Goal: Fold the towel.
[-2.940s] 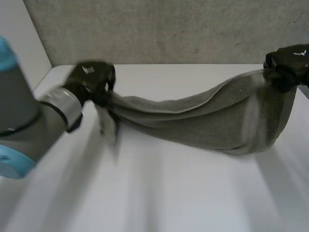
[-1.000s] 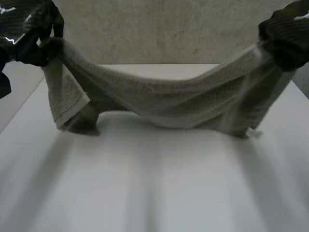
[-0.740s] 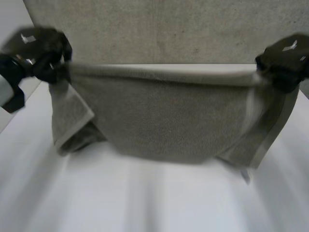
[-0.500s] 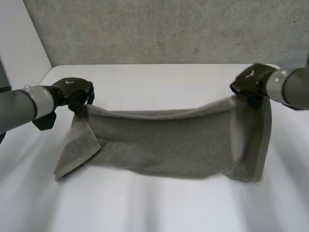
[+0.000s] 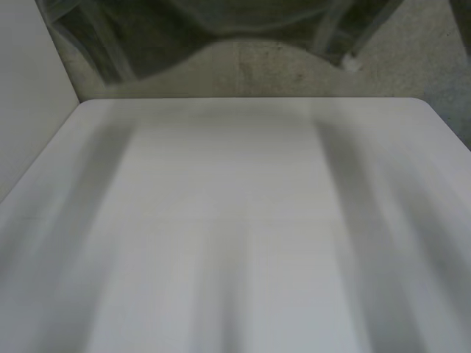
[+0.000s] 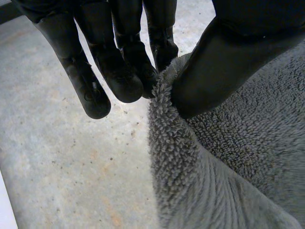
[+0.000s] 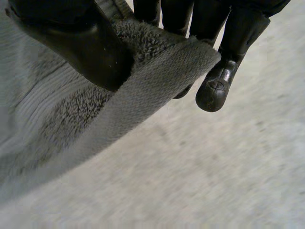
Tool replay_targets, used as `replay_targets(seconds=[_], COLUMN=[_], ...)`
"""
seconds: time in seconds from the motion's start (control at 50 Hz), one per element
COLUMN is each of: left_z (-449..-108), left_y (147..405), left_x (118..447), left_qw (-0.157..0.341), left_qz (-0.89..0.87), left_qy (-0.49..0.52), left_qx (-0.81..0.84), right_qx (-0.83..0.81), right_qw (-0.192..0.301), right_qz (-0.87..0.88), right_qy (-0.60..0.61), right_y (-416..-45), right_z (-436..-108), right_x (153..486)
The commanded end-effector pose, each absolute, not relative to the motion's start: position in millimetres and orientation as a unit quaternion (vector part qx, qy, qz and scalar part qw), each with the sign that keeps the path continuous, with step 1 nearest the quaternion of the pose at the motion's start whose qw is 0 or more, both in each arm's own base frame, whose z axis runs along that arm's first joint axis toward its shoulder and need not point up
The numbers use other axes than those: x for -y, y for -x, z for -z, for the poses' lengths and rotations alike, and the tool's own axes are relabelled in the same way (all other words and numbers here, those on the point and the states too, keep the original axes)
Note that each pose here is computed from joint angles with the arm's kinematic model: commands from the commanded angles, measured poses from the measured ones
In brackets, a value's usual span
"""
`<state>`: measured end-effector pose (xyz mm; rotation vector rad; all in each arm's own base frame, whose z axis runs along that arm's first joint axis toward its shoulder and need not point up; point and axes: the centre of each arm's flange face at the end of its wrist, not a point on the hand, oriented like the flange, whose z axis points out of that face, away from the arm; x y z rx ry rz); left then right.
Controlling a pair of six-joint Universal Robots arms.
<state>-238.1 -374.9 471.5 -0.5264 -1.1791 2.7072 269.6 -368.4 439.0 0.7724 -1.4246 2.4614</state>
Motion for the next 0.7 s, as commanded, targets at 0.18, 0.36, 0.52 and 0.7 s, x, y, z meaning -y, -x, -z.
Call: replay_targets(seconds=[0.18, 0.36, 0.52, 0.7], left_z=[-269.0, -175.8, -141.9, -153.3], left_y=[225.4, 214.8, 212.3, 210.9], left_x=[388.6, 360.9, 333.5, 324.9], left_qw=[0.130, 0.095, 0.043, 0.030], left_qz=[-0.721, -0.653, -0.614, -0.619], left_qy=[0.269, 0.336, 0.412, 0.417], left_qx=[0.625, 0.672, 0.672, 0.665], right_qx=[0.662, 0.718, 0.729, 0.712], right_qw=[-0.021, -0.046, -0.038, -0.011], right_qz=[-0.621, -0.501, -0.455, -0.512], right_qy=[-0.419, -0.481, -0.510, -0.481], right_y=[-269.8, -257.4, -239.9, -218.6], right_z=[-302.4, -222.0, -203.1, -246.1], right_x=[369.4, 344.5, 316.9, 303.4])
